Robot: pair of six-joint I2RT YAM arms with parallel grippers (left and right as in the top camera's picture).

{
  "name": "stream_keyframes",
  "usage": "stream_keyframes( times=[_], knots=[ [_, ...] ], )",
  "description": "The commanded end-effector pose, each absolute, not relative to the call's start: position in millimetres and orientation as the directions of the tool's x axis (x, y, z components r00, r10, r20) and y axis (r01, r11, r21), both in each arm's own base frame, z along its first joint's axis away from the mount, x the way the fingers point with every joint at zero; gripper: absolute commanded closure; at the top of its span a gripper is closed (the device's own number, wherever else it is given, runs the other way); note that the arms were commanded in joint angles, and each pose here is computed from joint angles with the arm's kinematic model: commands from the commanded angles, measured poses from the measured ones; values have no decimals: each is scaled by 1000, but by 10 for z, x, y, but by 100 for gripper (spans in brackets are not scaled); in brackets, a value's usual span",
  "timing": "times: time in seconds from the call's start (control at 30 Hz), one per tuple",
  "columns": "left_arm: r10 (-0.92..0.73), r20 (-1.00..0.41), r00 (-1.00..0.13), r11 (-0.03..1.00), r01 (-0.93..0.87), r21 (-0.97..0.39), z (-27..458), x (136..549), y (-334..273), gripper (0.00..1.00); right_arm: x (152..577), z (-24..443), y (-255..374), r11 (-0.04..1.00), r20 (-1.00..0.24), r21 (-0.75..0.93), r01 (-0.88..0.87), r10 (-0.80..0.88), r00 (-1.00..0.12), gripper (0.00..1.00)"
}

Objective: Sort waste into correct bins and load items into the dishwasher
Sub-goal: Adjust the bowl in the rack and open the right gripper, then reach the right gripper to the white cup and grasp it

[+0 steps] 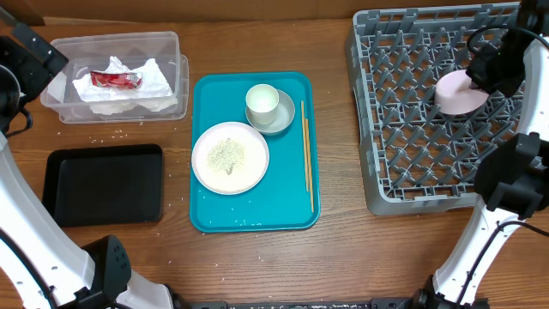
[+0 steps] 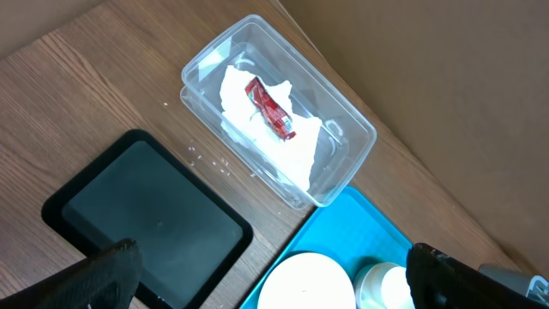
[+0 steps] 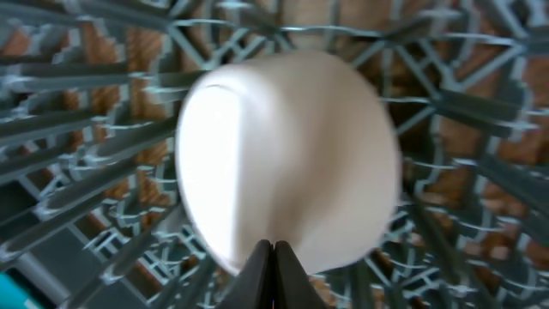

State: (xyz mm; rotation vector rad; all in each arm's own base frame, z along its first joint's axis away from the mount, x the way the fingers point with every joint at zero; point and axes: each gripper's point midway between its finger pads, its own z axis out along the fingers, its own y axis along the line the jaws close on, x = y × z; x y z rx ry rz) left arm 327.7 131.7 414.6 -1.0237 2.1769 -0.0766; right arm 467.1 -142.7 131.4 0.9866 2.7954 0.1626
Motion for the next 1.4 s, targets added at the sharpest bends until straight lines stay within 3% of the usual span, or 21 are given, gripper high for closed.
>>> stream_keyframes(
  times=[0.0,0.23,0.4,0.67,0.93,1.07,1.2,1.3,1.37],
  knots=[
    [-692,-591,-415,680,-650,-339,4187,3239,1306,0,4663,1416,-1559,753,-169,131,645,658,-734,96],
    [-692,-591,-415,680,-650,-339,4187,3239,1306,0,4864,1500,-1231,745,-129,338,575,642,-755,96],
    [-692,-591,-415,680,-650,-339,4187,3239,1306,0,4905,1519,-1194,742,-132,365,562,639,-758,96],
    [-692,-591,-415,680,-650,-339,4187,3239,1306,0,4620,1148,-1484,751,-105,132,647,660,-744,96],
    [-692,-591,-415,680,-650,-339,4187,3238,1306,0,4269,1323,-1834,623,-123,-35,782,774,-622,96],
    [-692,-591,-415,680,-650,-339,4187,3239,1306,0,4410,1671,-1565,681,-135,123,721,732,-668,96],
    [-692,-591,-415,680,-650,-339,4187,3239,1306,0,4753,2179,-652,767,-159,522,373,517,-841,96],
    [-692,-591,-415,680,-650,-339,4187,3239,1306,0,4871,2470,-19,719,-199,672,175,403,-893,85],
    [-692,-591,-415,680,-650,-339,4187,3238,1306,0,4909,2493,314,724,-219,682,106,340,-915,49]
  ],
)
